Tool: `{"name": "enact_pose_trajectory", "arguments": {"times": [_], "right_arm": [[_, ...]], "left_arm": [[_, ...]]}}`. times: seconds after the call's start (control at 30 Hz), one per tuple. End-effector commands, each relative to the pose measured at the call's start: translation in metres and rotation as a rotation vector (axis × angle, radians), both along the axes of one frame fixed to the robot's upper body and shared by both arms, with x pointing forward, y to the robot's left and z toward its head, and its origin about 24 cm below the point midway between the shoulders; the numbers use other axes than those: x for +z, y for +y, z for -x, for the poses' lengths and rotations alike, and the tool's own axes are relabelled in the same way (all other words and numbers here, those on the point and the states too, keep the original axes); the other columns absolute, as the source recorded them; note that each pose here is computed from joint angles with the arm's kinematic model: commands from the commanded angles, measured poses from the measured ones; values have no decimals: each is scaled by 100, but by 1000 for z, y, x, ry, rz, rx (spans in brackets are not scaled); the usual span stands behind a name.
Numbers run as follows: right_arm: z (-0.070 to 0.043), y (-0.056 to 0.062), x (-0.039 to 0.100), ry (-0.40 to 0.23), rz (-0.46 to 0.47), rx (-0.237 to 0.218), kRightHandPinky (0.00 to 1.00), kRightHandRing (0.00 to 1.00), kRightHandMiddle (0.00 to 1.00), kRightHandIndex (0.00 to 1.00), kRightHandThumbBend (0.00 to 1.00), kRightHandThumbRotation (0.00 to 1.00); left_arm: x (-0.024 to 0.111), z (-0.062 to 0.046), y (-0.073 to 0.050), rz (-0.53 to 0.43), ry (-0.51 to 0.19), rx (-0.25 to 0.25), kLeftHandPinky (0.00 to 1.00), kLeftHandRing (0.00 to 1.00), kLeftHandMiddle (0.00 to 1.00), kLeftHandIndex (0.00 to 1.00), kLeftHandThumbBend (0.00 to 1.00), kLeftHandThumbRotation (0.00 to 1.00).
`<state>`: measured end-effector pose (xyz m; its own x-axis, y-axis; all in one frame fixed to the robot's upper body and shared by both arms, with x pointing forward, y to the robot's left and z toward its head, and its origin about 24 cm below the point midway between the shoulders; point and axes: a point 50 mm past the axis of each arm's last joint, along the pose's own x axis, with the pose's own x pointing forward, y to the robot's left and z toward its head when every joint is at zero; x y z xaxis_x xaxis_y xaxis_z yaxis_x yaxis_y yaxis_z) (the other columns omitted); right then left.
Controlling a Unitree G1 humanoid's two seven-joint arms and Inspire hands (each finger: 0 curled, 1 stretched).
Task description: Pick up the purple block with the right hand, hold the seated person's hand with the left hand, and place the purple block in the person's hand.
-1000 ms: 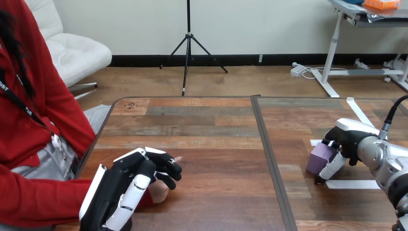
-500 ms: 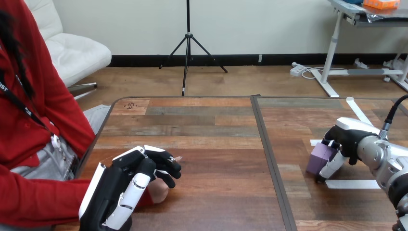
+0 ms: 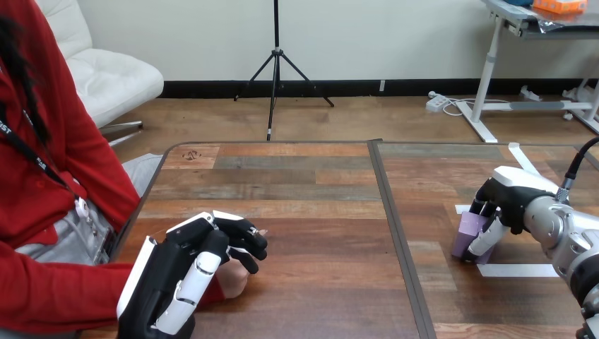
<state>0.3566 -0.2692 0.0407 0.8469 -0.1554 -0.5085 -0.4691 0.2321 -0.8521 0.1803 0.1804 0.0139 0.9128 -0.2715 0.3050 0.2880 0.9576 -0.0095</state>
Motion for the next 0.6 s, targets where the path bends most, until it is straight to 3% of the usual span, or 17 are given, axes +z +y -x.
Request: {"name": "enact_pose_trajectory", "arguments": {"times": [0.0, 0.57], "right_arm": [[-20, 3, 37, -139, -1, 16, 48, 57, 59, 50, 73, 0], [-19, 4, 35, -151, 20, 22, 46, 56, 59, 48, 76, 0]], "left_arm": [[12, -14, 1, -4, -82, 4, 42, 53, 55, 53, 51, 75], [12, -15, 2, 4, -76, 0, 42, 53, 55, 53, 53, 75]]}}
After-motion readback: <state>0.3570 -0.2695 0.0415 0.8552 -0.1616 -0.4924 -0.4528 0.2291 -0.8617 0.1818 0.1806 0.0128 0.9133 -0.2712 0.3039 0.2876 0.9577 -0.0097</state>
